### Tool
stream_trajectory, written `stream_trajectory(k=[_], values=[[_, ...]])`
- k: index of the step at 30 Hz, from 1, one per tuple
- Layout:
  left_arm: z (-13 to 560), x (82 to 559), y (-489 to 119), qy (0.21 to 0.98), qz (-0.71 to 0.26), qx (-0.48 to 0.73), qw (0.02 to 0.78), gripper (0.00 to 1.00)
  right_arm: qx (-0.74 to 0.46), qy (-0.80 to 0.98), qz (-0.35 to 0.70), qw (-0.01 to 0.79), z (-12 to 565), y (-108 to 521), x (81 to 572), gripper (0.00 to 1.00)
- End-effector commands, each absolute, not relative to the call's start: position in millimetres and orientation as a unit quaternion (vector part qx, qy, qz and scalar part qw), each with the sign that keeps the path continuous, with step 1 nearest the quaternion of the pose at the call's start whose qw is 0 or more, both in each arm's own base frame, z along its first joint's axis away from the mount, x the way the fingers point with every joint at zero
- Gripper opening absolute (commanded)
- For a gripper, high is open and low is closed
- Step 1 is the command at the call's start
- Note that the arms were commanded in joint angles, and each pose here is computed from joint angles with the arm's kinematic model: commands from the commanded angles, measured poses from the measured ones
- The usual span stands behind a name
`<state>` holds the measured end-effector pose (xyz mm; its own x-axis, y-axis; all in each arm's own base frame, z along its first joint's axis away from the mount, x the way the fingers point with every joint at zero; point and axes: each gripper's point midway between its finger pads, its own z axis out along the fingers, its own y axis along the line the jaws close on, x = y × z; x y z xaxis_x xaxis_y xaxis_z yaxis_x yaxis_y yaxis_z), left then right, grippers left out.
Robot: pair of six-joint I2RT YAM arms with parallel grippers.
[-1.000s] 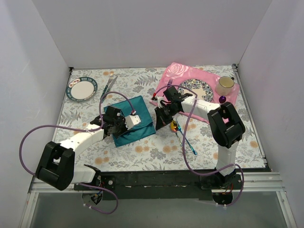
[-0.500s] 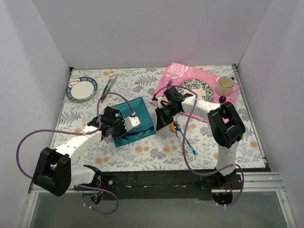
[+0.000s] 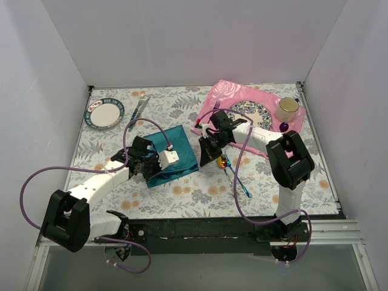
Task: Fold the napkin into a case and place the utensils inside
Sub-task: Fold the rectangle-folded napkin at the center of the board.
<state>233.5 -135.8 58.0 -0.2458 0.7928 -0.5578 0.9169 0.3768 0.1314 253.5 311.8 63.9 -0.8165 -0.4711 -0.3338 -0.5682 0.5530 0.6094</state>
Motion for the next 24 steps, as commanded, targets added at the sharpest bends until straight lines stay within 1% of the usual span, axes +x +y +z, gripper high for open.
stream_trajectory(k=[1,7,17,24], values=[[71.6,230.9,-144.8,0.767,-0.132,0.554,0.295,0.00,-0.308,0.868,0.380,0.087,83.1,315.1,258.4,0.06],[79.0,228.5,-148.5,0.765,-0.143,0.551,0.302,0.00,-0.310,0.866,0.382,0.088,84.4,316.4,258.6,0.06],[67.4,218.6,-145.1,0.767,-0.149,0.557,0.280,0.00,-0.311,0.864,0.386,0.093,88.5,319.0,262.0,0.06],[59.2,220.0,-143.6,0.773,-0.145,0.553,0.276,0.00,-0.309,0.859,0.395,0.100,93.3,328.0,269.4,0.06]])
